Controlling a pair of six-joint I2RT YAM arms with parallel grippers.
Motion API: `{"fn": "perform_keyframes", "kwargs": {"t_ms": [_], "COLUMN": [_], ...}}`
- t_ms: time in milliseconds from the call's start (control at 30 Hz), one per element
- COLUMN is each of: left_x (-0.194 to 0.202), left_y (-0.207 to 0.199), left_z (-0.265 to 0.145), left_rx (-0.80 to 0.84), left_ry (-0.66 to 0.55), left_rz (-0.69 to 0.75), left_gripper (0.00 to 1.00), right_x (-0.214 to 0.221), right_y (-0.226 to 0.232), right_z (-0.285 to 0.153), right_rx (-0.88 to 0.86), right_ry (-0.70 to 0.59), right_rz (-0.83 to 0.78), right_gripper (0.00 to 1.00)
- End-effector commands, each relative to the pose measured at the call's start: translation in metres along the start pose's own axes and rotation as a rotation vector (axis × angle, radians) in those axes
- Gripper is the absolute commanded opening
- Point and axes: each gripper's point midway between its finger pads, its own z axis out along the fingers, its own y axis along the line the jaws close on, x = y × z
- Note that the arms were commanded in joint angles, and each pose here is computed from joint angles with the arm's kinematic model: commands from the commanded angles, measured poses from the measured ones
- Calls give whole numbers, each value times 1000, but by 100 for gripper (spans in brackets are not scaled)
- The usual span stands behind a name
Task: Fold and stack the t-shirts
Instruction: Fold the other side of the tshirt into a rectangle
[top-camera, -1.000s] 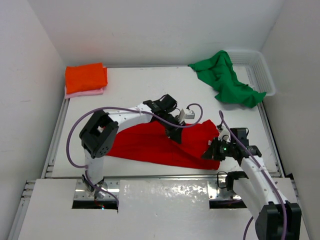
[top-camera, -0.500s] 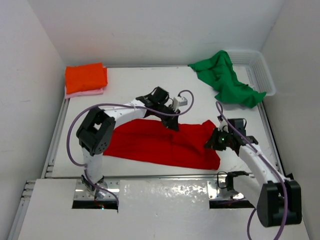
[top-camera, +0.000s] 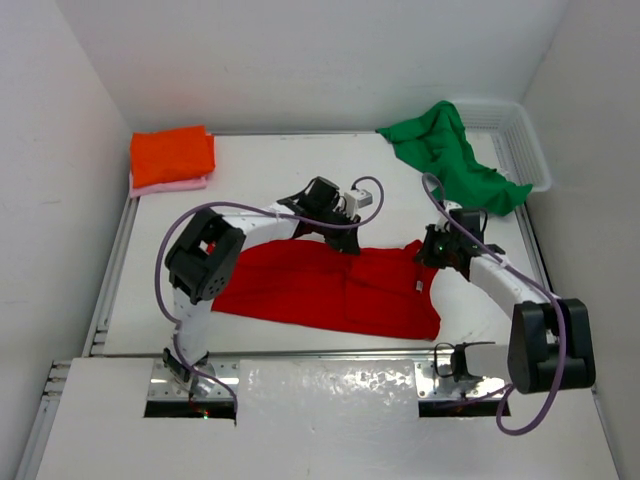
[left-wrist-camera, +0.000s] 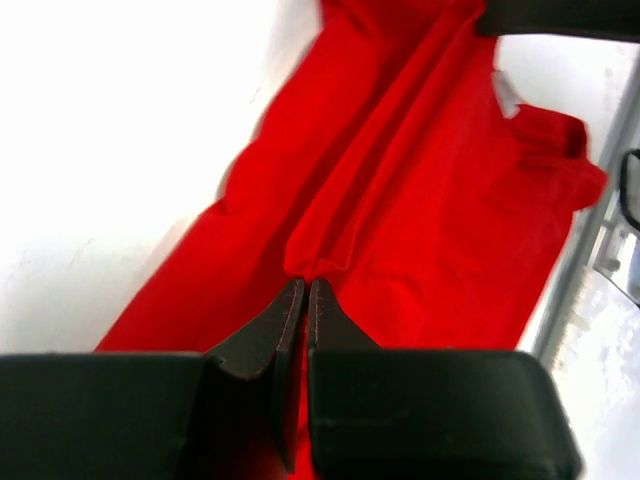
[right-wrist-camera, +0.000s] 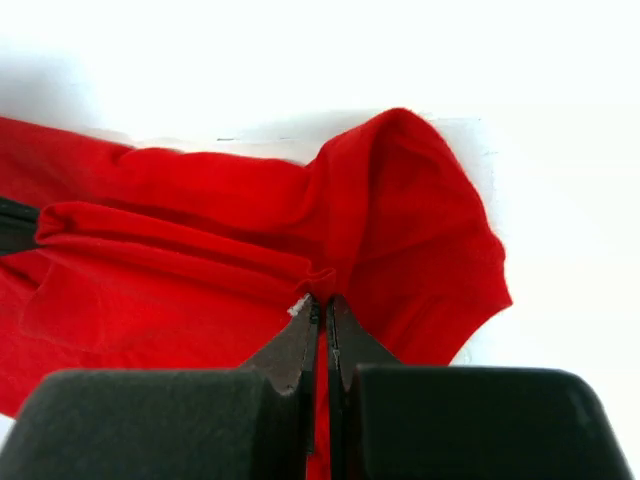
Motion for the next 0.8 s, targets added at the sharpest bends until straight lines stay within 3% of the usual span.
{"fn": "perform_keyframes", "kwargs": {"t_ms": [0,500,600,767], "left_x": [-10,3,6,1], "left_y": [9,37,42,43], "left_z": [5,8,9,1], "left_rx": [-47,-182,-203,-231], "left_ry": [-34,-2,13,32], "left_rz": [-6,-25,-29,28], "left_gripper": [0,0,9,38], "right_x": [-29,-25,-27,-31], "right_y": [-4,-4,-3,-10], "right_z": [4,23,26,20], "right_rx": [33,11,8,55], "right_ry": [-72,5,14,33], "right_rz": [-55,-59,-70,-84], "right_gripper": [0,2,12,36]}}
